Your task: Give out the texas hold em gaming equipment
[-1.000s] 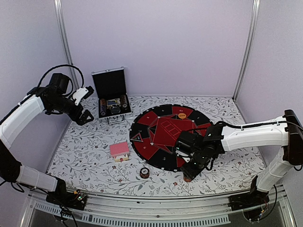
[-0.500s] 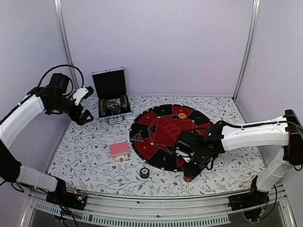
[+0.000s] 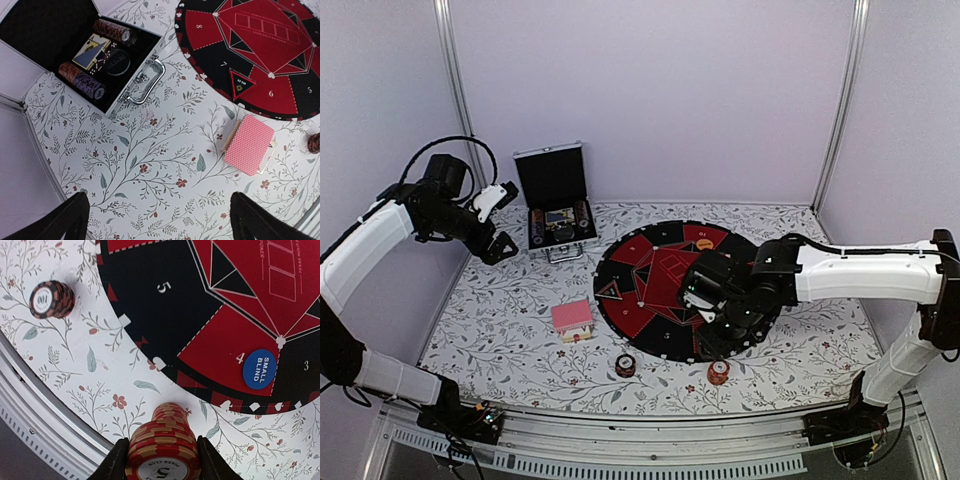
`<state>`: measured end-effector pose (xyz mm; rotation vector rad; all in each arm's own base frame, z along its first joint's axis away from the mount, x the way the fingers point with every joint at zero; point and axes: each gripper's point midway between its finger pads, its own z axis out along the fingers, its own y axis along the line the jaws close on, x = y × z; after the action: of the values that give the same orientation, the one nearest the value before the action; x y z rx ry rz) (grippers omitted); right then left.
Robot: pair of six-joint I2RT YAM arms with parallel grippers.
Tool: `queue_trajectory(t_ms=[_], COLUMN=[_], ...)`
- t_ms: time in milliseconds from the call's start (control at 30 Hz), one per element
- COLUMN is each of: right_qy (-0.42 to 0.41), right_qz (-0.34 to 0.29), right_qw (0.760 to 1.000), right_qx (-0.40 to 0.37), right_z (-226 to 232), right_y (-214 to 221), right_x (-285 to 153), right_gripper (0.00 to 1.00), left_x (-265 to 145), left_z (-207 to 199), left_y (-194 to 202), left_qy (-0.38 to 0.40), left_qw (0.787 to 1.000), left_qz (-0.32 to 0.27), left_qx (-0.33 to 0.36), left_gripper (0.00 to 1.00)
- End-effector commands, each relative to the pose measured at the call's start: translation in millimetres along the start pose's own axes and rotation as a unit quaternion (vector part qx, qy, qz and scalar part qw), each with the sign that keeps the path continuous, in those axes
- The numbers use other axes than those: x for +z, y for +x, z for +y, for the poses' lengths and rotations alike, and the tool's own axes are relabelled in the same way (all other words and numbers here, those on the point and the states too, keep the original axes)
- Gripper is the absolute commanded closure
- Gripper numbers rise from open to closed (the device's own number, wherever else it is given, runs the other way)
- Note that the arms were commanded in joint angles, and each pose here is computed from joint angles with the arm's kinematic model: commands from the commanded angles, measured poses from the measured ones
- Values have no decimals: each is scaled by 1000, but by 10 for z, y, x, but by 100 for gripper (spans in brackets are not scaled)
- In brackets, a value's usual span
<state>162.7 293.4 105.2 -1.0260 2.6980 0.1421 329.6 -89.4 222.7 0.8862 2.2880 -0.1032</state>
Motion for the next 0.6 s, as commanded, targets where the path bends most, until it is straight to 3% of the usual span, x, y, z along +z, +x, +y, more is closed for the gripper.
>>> queue_trajectory(t_ms=[0, 333, 567], right_qy=[8, 32, 70], right_qz=[-41, -134, -149], right_qw=[999, 985, 971], right_qx=[17, 109, 171], right_z=[-183, -1131, -1994], right_y=[-346, -1357, -1830], right_x=[-197, -185, 146], right_gripper=[72, 73, 74], left_x=[-98, -58, -45], left_z=[-35, -55, -93], left_y=[-82, -56, -56], left_qy=[0, 7, 18], left_qw=[1000, 1000, 1000], left_qz=[-10, -5, -5], left_qx=[11, 8, 9], left_gripper=[0, 0, 0])
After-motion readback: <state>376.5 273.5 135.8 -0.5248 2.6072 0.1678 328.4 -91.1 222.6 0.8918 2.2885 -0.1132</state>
